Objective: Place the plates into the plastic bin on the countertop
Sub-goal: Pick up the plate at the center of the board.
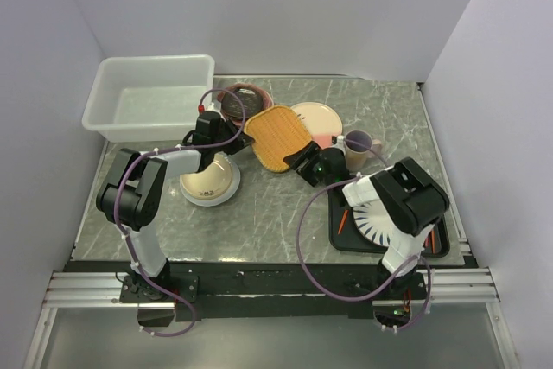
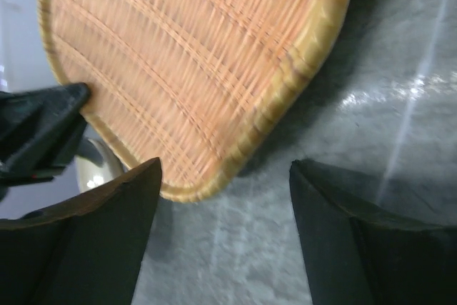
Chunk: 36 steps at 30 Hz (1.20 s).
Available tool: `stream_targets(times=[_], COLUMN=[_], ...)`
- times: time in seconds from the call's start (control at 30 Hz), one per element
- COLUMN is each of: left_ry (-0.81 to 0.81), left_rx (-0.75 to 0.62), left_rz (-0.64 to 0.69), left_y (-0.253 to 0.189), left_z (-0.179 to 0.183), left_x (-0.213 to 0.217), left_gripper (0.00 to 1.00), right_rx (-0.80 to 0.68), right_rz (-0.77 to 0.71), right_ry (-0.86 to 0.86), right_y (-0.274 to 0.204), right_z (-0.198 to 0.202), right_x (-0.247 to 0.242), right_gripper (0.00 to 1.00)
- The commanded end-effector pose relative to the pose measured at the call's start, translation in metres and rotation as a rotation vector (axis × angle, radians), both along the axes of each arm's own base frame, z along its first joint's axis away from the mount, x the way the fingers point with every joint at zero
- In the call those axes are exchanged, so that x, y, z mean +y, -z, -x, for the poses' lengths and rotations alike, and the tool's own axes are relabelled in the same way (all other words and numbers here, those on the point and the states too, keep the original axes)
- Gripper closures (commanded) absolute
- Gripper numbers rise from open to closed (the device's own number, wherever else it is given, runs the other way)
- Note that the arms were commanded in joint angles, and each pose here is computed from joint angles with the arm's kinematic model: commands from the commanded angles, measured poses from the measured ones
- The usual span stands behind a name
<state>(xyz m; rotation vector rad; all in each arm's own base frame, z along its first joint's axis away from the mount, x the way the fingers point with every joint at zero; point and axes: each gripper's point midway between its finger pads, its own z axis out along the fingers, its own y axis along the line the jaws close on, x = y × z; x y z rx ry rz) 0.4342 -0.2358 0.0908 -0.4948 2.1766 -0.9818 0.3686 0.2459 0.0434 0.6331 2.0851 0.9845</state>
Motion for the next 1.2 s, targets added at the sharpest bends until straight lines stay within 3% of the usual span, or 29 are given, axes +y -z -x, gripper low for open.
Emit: stream_targets(times=[0.0, 0.13, 0.17, 0.47, 0.63, 0.77, 0.93, 1.17], left_ry=[0.034, 0.042, 0.044, 0.061, 0.065, 0.067, 0.068, 0.101], left_rx=[-0.075, -0.088, -0.089, -0.096, -0.105, -0.105, -0.099, -0.079], left_rz=[0.018, 0.03, 0.031, 0.026, 0.025, 0.019, 0.02, 0.039], left_y=[-0.016, -0.019, -0.019, -0.018, -0.019, -0.015, -0.007, 0.01], left_z=[-0.002, 0.001, 0.003, 0.009, 0.01, 0.011, 0.014, 0.019], left_x=[-0.004, -0.006, -0.006, -0.011, -0.016, -0.018, -0.022, -0.042], left_gripper=[0.99, 0.99, 0.99, 0.99, 0.87, 0.76, 0.51, 0.48], right_rx=[-0.002, 0.024, 0.026, -0.019, -0.036, -0.034, -0.042, -0.042], right_rz=[-0.183, -0.24, -0.241, -0.3, -0.342, -0.364, -0.372, -0.388], right_ry=[0.07, 0.086, 0.084, 0.075, 0.047, 0.033, 0.027, 0.016], right_y=[0.005, 0.017, 0.021, 0.008, 0.003, 0.003, 0.001, 0.0], right_z=[0.001, 0.004, 0.007, 0.011, 0.013, 0.014, 0.016, 0.017], right_x=[0.004, 0.004, 0.004, 0.003, 0.009, 0.012, 0.012, 0.013], right_gripper=[0.29, 0.35, 0.42, 0.69, 0.82, 0.87, 0.9, 0.91])
